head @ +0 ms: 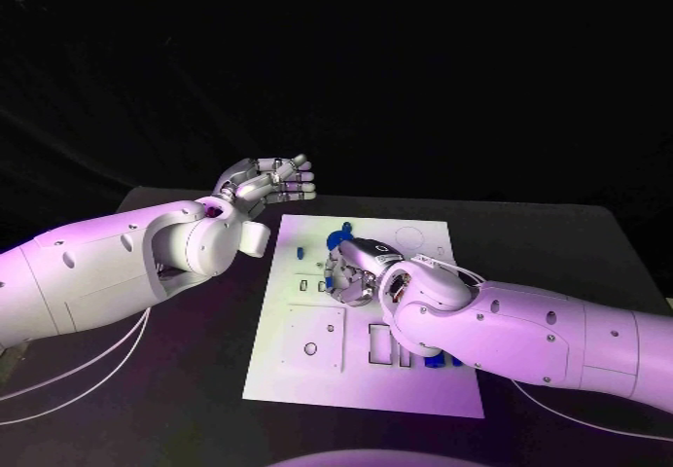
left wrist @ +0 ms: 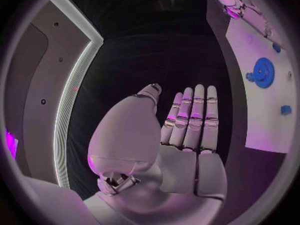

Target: Assemble the parts on the task board

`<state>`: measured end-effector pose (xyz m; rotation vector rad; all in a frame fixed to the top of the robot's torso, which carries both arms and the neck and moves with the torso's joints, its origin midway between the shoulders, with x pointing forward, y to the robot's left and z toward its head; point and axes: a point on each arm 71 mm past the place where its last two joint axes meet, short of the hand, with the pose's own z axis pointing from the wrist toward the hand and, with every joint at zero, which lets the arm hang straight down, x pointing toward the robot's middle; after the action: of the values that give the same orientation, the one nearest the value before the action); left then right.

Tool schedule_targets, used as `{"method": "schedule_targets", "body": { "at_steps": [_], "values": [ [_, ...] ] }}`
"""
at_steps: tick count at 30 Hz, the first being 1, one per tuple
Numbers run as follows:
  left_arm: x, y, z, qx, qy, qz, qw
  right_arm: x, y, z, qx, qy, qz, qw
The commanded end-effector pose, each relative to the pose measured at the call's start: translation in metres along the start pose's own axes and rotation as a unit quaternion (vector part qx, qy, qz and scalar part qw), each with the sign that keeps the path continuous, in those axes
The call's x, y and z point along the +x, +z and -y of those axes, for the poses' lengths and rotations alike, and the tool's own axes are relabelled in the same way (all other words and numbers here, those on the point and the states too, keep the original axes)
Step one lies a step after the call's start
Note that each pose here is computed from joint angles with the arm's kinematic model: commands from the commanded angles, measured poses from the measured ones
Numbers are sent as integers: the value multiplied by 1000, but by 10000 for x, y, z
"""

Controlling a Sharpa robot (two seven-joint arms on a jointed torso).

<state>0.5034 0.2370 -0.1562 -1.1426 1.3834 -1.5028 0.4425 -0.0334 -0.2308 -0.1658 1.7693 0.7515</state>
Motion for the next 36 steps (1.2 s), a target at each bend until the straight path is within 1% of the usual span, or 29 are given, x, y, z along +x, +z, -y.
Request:
{"method": "schedule_targets", "body": {
  "at_steps": [1, 36],
  "values": [
    [34, 3, 9, 4, -3, -12, 1000, 24, 1, -7, -3, -9, -5, 1000],
    [34, 12, 2, 1, -3, -14, 1000, 28, -1, 25, -1, -9, -4, 1000]
  ]
}}
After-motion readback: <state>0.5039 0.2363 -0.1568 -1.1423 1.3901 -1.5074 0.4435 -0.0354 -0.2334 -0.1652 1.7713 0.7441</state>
